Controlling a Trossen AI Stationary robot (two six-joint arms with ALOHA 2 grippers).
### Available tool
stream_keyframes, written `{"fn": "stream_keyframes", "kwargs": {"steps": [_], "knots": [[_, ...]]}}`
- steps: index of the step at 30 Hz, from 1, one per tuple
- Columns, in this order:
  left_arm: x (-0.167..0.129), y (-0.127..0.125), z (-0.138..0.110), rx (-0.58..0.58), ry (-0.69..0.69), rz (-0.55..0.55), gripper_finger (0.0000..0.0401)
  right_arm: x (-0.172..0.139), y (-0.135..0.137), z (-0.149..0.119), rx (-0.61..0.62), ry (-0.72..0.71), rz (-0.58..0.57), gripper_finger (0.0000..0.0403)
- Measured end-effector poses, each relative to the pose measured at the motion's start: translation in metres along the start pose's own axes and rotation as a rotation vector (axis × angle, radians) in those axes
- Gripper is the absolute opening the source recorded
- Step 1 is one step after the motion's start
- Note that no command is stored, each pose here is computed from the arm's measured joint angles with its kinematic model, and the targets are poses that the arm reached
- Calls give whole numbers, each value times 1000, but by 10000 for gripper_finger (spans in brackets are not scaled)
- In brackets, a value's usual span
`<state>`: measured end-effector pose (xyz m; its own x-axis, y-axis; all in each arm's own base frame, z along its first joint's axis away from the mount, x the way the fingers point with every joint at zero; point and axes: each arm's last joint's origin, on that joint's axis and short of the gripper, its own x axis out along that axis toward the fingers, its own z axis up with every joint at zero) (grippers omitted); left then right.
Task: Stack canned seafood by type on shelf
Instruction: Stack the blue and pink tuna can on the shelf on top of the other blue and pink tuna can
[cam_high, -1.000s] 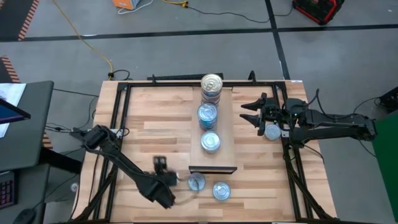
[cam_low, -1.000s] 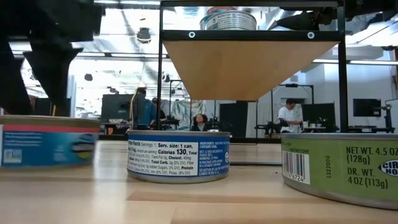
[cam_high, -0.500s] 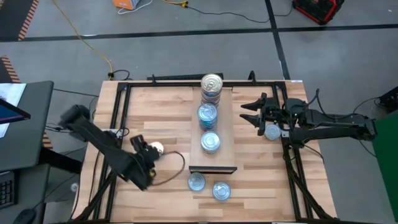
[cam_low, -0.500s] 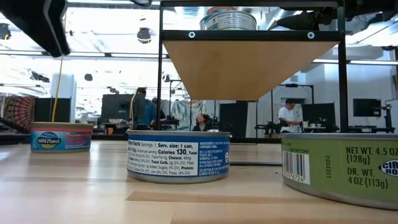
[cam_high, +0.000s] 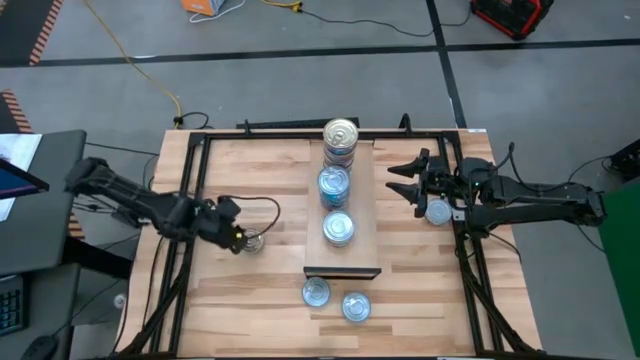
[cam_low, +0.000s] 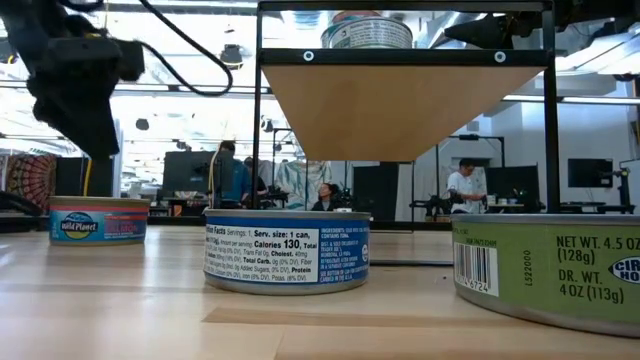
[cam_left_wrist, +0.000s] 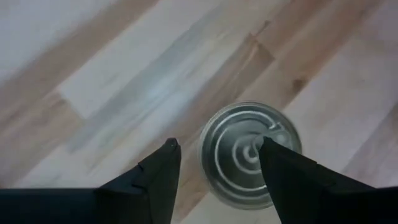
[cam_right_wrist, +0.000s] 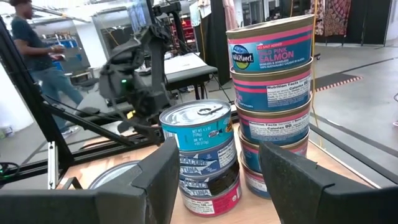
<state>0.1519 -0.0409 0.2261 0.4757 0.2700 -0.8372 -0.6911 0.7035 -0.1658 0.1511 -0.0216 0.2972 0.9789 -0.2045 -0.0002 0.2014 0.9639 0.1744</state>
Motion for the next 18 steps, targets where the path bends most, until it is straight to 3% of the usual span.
{"fn": "stream_keyframes", "kwargs": {"steps": [10,18], "knots": [[17,17,19,53,69,3,148,1,2,-3,-1,23,12,243],[33,6,24,162,71,-25,140,2,3,-3,-2,26,19,243]]}}
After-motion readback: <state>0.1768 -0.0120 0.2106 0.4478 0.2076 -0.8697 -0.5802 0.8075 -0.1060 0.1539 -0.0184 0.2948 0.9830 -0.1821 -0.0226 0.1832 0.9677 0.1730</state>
